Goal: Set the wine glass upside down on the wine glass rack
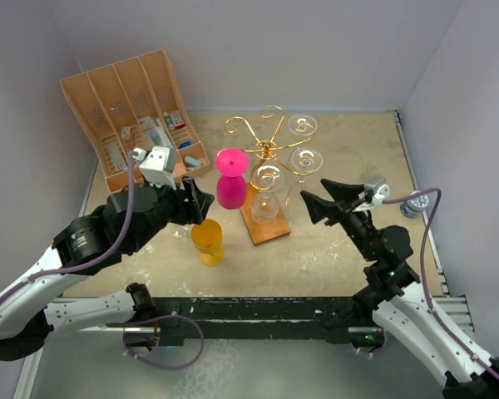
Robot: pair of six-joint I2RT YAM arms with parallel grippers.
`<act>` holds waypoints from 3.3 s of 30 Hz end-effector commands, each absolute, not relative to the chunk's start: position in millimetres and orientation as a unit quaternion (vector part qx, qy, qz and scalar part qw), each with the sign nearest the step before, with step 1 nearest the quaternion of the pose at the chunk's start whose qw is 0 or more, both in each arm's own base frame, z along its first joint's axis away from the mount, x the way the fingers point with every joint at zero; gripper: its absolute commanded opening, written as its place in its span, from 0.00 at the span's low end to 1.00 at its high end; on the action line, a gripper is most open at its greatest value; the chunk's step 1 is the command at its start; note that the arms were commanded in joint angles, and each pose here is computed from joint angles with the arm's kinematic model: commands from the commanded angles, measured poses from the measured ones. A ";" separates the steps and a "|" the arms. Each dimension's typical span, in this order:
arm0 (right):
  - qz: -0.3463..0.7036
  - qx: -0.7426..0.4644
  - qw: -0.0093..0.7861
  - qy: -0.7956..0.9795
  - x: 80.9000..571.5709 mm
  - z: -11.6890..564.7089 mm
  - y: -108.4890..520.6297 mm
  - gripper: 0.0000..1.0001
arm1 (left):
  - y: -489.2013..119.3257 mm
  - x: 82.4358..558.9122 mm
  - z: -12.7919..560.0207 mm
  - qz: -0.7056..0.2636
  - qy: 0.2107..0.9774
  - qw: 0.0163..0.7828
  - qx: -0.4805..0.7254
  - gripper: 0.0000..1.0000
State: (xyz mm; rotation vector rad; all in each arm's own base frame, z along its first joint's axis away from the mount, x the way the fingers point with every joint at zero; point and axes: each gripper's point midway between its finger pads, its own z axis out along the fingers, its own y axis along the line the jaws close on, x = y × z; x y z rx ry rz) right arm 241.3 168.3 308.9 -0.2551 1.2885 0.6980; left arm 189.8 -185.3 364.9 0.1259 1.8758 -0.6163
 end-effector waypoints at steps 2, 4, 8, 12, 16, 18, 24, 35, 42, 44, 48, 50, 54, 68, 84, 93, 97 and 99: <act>0.338 -0.010 0.690 0.640 229.1 304.9 143.5 0.70 | -168.7 177.1 295.9 -0.198 0.858 0.473 0.036 0.62; 0.336 0.027 0.680 0.651 226.1 310.0 133.3 0.70 | -166.3 173.5 270.6 -0.191 0.873 0.448 0.004 0.57; 0.336 0.079 0.685 0.642 223.3 337.7 117.2 0.69 | -161.4 166.9 229.9 -0.174 0.894 0.411 -0.035 0.51; 0.334 0.090 0.703 0.621 220.3 373.3 108.9 0.68 | -143.9 166.7 213.7 -0.116 0.908 0.399 -0.060 0.50; 0.340 0.092 0.704 0.616 218.1 388.6 108.3 0.67 | -142.8 165.5 192.9 -0.093 0.917 0.382 -0.062 0.49; 0.347 0.093 0.702 0.615 216.9 392.2 109.4 0.66 | -145.1 167.0 183.7 -0.089 0.918 0.380 -0.063 0.46; 0.365 0.097 0.702 0.604 212.1 404.9 110.2 0.65 | -143.3 180.0 172.0 -0.057 0.912 0.397 -0.084 0.36; 0.364 0.107 0.708 0.596 216.2 412.1 108.6 0.64 | -149.2 188.2 163.9 -0.049 0.909 0.402 -0.096 0.09; 0.373 0.095 0.707 0.593 219.6 423.2 116.3 0.64 | -152.0 188.1 190.9 -0.070 0.905 0.407 -0.098 0.00; 0.381 0.090 0.710 0.585 217.7 431.4 118.1 0.64 | -149.9 187.9 209.1 -0.077 0.902 0.414 -0.099 0.00; 0.399 0.085 0.712 0.571 214.6 443.3 121.8 0.63 | -132.4 189.6 247.8 -0.083 0.882 0.446 -0.130 0.00; 0.409 0.083 0.709 0.568 213.5 445.5 124.6 0.63 | -118.7 192.6 270.7 -0.083 0.863 0.476 -0.148 0.00; 0.430 0.102 0.703 0.557 212.4 451.8 124.6 0.58 | -97.4 198.8 328.7 -0.108 0.815 0.540 -0.181 0.00; 0.486 0.084 0.688 0.533 216.3 489.2 147.2 0.57 | -43.8 203.9 470.9 -0.146 0.678 0.676 -0.249 0.00; 0.484 0.072 0.682 0.544 219.8 485.9 154.1 0.56 | -36.1 199.3 434.2 -0.124 0.696 0.659 -0.256 0.00; 0.483 0.065 0.679 0.550 221.4 483.2 157.3 0.56 | -36.3 196.8 403.1 -0.103 0.719 0.643 -0.242 0.00; 0.484 0.064 0.679 0.549 222.0 483.7 158.4 0.56 | -34.8 194.2 391.3 -0.104 0.725 0.637 -0.241 0.00; 0.484 0.064 0.678 0.549 222.4 483.0 158.9 0.56 | -33.3 192.5 386.5 -0.103 0.727 0.635 -0.239 0.00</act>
